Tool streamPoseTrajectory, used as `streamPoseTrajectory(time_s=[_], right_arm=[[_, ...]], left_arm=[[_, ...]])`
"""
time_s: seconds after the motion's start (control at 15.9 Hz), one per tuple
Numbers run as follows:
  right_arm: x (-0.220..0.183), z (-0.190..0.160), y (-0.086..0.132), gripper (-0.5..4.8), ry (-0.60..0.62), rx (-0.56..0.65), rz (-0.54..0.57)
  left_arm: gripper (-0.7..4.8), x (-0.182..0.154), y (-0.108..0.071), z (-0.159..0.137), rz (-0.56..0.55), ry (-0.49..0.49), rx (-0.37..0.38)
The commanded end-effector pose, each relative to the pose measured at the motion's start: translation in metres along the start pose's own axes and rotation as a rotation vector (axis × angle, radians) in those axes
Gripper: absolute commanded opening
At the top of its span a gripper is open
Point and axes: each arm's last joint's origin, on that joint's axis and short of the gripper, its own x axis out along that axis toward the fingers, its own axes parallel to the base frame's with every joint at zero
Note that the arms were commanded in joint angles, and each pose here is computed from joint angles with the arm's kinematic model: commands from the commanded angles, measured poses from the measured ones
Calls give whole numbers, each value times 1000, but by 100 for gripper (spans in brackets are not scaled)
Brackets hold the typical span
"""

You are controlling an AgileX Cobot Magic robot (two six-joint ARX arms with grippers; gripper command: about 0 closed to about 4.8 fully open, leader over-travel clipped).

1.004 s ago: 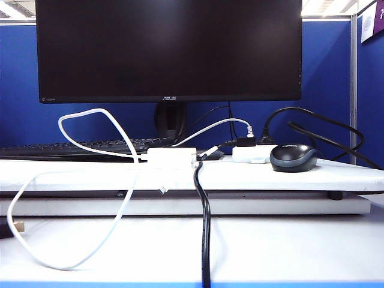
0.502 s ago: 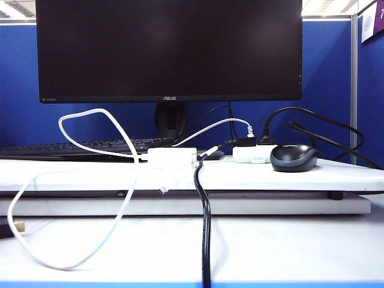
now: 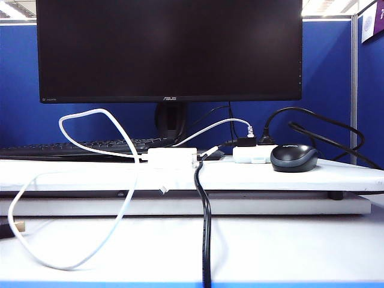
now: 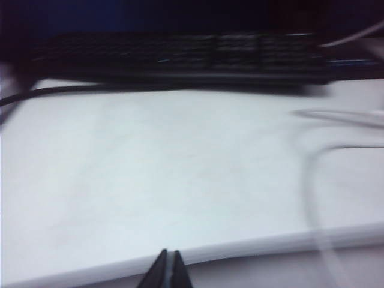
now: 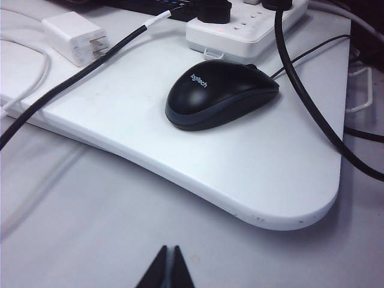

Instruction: Pick up the Type-C charging cable and the charging base, insert one end of the Type-C charger into the corresponding slot on the base, and finally place the plugged-in charger back on the table.

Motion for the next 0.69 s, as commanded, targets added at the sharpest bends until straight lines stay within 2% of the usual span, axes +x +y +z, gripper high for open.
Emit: streamPoseTrajectory(time_s=[0.06,0.19,0.38,0.56,0.69], right_arm=[[-1,2,0,-1,-17,8,3],[-1,2,0,-1,-17,8,3],[-1,2,0,-1,-17,8,3],[-1,2,0,-1,-17,8,3],[1,3,-17,-1,-20,43,-267]], left_arm=[[-6,-1,7,-3,149,34,-3],[-5,-1,8,-3,177,36,-8],[-1,0,4,-3,114,26,-40],[-1,0,4,-3,114,26,-40],[-1,0,4,-3,114,26,-40]])
